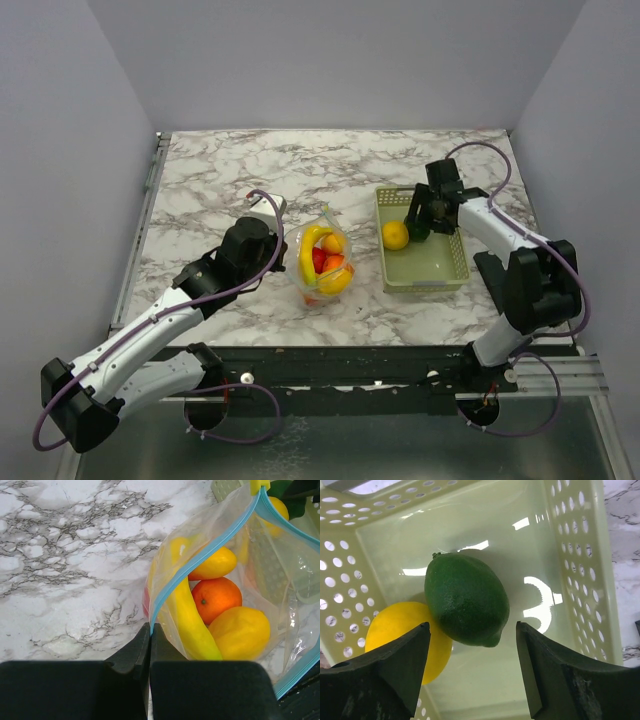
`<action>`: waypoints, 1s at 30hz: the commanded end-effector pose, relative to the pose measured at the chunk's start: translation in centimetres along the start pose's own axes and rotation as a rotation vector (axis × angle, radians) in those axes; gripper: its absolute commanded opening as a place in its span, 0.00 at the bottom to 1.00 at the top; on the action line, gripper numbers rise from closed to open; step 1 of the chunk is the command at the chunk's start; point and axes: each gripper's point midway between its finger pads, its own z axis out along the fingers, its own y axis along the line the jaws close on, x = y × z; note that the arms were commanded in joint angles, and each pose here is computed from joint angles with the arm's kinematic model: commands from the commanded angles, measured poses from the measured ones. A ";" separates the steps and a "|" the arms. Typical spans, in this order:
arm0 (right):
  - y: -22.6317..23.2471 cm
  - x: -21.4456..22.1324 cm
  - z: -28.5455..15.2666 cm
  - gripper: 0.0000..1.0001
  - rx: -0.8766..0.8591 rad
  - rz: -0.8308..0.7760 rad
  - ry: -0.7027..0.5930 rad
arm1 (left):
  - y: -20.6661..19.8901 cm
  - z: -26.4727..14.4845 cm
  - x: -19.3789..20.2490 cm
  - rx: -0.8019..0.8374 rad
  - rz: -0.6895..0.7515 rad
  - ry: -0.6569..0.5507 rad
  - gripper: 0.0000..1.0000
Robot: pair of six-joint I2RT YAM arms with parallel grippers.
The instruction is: Place the food in the zip-top bag and seal the zipper
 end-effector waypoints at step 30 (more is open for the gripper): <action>-1.4 -0.8 2.9 0.57 0.099 0.023 -0.002 | 0.7 0.3 1.0 -0.029 0.023 0.037 0.00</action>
